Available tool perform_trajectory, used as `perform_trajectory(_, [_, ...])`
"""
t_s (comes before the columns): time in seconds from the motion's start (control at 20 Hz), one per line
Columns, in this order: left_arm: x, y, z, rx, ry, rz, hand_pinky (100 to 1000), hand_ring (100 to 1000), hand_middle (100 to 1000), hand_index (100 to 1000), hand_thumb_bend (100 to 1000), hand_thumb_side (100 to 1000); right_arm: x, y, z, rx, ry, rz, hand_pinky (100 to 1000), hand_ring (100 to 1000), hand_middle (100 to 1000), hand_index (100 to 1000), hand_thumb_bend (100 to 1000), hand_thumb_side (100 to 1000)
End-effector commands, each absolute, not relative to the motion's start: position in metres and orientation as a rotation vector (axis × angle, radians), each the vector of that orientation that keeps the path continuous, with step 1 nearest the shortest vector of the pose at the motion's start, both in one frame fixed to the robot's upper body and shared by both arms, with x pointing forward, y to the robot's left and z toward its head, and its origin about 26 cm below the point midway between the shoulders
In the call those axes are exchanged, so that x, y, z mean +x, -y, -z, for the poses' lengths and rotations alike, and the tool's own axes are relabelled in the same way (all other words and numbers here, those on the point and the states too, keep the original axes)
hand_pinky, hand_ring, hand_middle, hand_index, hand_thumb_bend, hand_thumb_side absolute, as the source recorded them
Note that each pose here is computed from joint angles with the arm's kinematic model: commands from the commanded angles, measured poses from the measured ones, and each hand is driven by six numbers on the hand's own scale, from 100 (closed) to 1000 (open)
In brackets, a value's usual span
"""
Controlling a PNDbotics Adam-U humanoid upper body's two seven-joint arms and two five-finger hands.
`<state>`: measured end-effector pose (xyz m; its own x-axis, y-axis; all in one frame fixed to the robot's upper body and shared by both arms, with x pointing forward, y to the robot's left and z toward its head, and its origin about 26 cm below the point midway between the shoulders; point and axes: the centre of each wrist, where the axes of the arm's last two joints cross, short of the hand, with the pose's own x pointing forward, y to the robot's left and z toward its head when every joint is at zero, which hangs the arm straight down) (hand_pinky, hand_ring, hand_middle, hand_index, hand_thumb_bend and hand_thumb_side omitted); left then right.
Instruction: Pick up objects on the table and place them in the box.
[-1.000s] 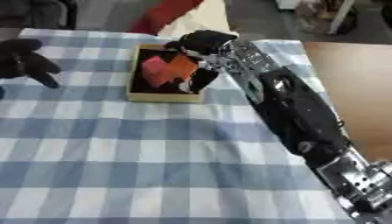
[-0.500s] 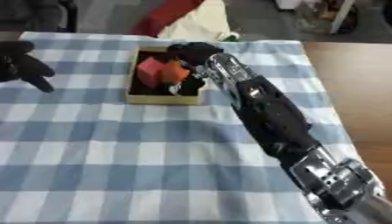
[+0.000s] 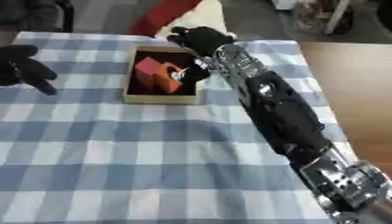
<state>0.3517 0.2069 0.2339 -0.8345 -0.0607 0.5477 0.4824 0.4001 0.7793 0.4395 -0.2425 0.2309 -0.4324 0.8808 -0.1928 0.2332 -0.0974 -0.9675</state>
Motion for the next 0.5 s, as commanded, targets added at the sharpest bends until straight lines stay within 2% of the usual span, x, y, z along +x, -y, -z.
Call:
perform_trajectory(0.05, [0.351,-0.22,-0.236,-0.301,2.166,1.42,740,697,753,1000,100,825,0.412,0.255,-0.269,-1.228,1.833,-1.427,872,798,975,1000,100,742])
perform_trajectory(0.25, [0.349,-0.227,-0.222,-0.295,2.142,1.376,738,693,748,1000,100,841,0.37,0.263,-0.276,-1.108,2.015,-1.257,872,758,916,1000,100,777])
perform_trajectory(0.4, [0.346,-0.229,-0.212,-0.309,2.147,1.355,737,691,742,1000,100,810,0.343,0.265,-0.267,-0.987,2.102,-1.142,871,739,893,1000,100,825])
perform_trajectory(0.45, [0.344,-0.229,-0.21,-0.317,2.151,1.352,735,688,736,1000,100,784,0.337,0.265,-0.263,-0.955,2.12,-1.111,869,731,884,1000,100,820])
perform_trajectory(0.5, [0.342,-0.228,-0.208,-0.328,2.158,1.355,734,682,729,1000,100,718,0.331,0.264,-0.259,-0.921,2.14,-1.073,869,725,878,1000,100,772])
